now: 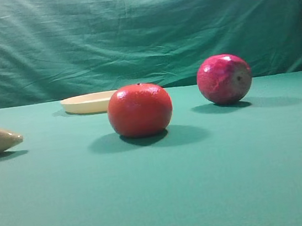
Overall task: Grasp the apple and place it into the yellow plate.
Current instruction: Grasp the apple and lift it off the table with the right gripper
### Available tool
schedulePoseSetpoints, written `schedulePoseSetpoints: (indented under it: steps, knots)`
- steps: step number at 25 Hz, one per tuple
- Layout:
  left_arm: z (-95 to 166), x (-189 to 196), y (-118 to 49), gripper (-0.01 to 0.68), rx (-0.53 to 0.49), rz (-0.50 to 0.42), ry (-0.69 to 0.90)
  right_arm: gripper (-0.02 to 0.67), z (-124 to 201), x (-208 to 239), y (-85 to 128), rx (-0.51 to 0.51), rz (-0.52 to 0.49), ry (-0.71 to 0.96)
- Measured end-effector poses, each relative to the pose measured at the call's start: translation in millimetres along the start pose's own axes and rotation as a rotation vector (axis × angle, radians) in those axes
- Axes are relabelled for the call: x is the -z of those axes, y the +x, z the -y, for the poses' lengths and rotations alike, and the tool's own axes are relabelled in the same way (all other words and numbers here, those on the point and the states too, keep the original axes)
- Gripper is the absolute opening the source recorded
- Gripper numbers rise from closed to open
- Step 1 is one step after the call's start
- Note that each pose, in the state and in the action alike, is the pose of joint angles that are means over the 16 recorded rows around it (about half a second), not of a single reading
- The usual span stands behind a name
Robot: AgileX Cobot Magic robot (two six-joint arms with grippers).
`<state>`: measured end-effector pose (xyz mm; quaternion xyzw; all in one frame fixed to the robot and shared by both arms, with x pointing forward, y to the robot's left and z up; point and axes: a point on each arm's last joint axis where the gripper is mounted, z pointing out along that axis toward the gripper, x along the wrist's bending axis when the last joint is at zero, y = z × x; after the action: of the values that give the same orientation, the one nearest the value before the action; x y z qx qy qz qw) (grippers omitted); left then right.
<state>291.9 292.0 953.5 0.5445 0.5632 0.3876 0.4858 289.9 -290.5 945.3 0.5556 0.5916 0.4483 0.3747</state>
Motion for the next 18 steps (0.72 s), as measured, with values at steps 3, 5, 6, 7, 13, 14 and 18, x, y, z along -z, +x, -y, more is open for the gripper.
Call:
schedulePoseSetpoints:
  steps: [3,5,6,7,13,14,18]
  knots:
    - [0.0,0.0,0.0,0.157,0.000,0.000,0.000,0.000,0.0,0.0,0.0,0.000,0.000,0.000]
    - [0.0,0.0,0.0,0.157,0.000,0.000,0.000,0.000,0.0,0.0,0.0,0.000,0.000,0.000]
    - [0.0,0.0,0.0,0.157,0.000,0.000,0.000,0.000,0.0,0.0,0.0,0.000,0.000,0.000]
    - [0.0,0.0,0.0,0.157,0.000,0.000,0.000,0.000,0.0,0.0,0.0,0.000,0.000,0.000]
    - [0.0,0.0,0.0,0.157,0.000,0.000,0.000,0.000,0.0,0.0,0.0,0.000,0.000,0.000]
    - [0.0,0.0,0.0,0.157,0.000,0.000,0.000,0.000,0.0,0.0,0.0,0.000,0.000,0.001]
    - [0.0,0.0,0.0,0.157,0.000,0.000,0.000,0.000,0.0,0.0,-0.1,0.005,0.001,0.000]
